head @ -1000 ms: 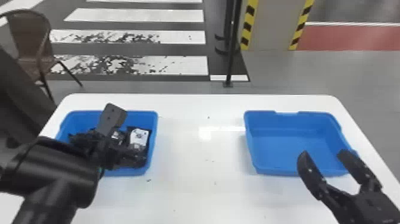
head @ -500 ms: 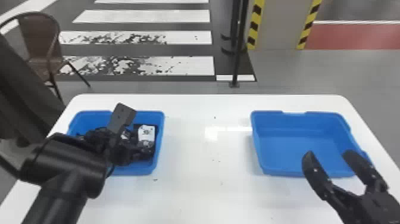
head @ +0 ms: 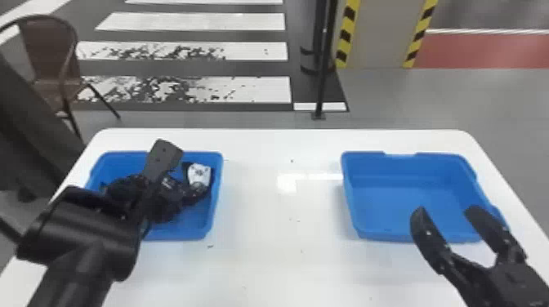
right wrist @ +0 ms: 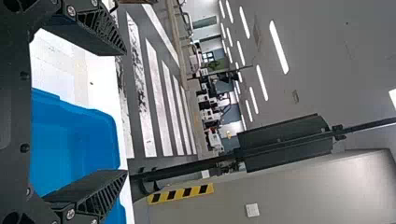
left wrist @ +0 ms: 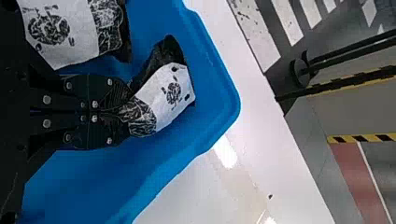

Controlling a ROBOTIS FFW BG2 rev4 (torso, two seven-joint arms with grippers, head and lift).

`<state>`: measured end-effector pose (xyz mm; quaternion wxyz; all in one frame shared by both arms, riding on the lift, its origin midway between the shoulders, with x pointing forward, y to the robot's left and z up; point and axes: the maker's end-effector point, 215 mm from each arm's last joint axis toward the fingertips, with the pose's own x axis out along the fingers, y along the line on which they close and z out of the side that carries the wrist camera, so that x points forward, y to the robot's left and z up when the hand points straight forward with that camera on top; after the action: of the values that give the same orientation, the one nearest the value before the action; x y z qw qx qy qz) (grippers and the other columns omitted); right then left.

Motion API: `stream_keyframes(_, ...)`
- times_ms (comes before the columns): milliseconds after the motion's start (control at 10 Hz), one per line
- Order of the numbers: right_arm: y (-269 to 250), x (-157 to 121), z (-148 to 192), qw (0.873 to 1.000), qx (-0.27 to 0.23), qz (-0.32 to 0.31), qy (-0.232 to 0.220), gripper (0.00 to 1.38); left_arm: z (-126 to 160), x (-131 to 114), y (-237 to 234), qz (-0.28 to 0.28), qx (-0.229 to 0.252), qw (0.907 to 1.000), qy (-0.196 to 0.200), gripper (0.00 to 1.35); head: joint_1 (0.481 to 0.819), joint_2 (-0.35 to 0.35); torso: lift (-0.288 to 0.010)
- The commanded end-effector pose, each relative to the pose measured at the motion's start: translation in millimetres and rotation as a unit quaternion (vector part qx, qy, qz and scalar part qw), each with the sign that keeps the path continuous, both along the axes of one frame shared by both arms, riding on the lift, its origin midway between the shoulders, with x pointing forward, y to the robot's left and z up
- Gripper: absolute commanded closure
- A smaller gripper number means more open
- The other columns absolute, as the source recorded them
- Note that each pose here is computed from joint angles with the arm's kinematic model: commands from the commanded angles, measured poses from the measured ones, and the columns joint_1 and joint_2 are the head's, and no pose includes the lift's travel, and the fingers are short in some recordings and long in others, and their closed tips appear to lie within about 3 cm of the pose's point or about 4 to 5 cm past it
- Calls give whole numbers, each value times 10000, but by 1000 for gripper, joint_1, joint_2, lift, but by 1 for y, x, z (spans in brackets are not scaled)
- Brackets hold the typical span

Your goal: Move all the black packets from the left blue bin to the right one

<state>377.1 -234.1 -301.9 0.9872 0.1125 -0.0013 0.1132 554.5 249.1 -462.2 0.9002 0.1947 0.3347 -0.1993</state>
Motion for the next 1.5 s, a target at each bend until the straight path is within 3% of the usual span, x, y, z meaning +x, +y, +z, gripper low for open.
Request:
stream_keyframes(0, 0, -1, 3, 10000, 39, 6, -17, 122, 28, -8, 11, 37, -8, 9992, -402, 1210, 695, 17, -140)
stream_keyframes(300, 14, 1, 5, 9990, 324, 306, 90, 124, 84, -59, 8, 31, -263, 9959, -871, 1210, 695, 38, -140)
stream_keyframes(600, 57, 17, -1, 9880, 726, 1293, 427, 130, 109, -100, -52, -530, -918, 9887, -1062, 1210, 695, 48, -140)
stream_keyframes(800, 76, 38, -8, 9782, 1103, 1675, 543, 131, 112, -113, -93, -923, -1243, 9821, -1069, 1210, 695, 24, -140)
stream_keyframes(1100, 124, 52, -25, 9515, 1807, 2305, 940, 131, 126, -121, -145, -1437, -1607, 9692, -1189, 1210, 695, -5, -140)
stream_keyframes(1400, 160, 64, -22, 9331, 2135, 2714, 1001, 131, 139, -127, -183, -1800, -2030, 9539, -1285, 1210, 695, -14, -140)
